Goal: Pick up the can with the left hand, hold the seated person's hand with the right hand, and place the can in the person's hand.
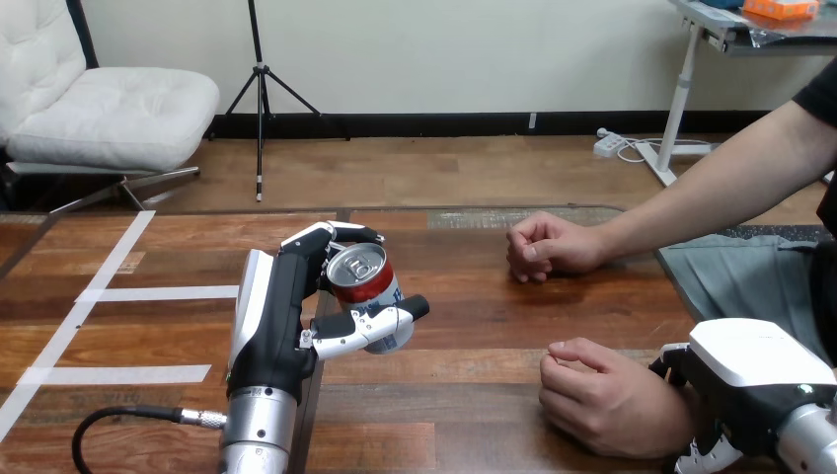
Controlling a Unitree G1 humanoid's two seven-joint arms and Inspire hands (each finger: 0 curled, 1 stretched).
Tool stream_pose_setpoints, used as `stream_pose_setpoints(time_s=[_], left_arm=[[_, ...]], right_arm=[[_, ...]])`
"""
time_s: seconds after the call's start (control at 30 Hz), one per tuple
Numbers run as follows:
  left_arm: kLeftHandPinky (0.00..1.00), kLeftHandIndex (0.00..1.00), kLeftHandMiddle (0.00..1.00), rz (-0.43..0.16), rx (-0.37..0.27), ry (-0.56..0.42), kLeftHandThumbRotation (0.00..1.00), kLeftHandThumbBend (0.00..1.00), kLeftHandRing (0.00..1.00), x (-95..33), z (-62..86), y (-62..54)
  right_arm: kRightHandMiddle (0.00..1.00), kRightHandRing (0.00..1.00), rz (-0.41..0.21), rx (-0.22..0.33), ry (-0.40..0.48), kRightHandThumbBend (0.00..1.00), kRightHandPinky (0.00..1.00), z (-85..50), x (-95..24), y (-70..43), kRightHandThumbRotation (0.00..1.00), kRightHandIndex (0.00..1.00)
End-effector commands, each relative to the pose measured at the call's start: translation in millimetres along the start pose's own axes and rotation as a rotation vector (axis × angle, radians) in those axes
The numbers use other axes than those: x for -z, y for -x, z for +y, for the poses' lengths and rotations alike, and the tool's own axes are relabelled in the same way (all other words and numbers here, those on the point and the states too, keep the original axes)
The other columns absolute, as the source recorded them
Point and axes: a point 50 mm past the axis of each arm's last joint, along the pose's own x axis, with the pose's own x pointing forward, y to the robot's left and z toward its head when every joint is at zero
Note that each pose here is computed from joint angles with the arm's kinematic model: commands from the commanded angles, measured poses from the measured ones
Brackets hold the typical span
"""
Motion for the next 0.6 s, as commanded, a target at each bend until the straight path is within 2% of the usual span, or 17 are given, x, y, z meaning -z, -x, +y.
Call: stream_pose_setpoints(time_s=[0.0, 0.3, 0.57], left_arm=[[0.46, 0.57, 0.44, -0.131, -0.034, 0.014, 0.00, 0.69, 0.43, -24.2, 6.8, -15.7], [0.47, 0.56, 0.44, -0.128, -0.035, 0.011, 0.00, 0.70, 0.43, -24.1, 7.0, -15.4], [0.47, 0.56, 0.44, -0.126, -0.037, 0.013, 0.00, 0.70, 0.43, -24.4, 7.4, -15.3]], right_arm=[[0.76, 0.73, 0.006, 0.036, 0.023, 0.78, 0.67, -15.4, 1.3, -6.6, 0.00, 0.75], [0.76, 0.73, 0.018, 0.018, 0.016, 0.80, 0.67, -12.1, 4.0, -10.8, 0.00, 0.75], [0.77, 0.74, 0.050, -0.020, 0.009, 0.78, 0.66, -8.7, 6.9, -14.9, 0.00, 0.76]])
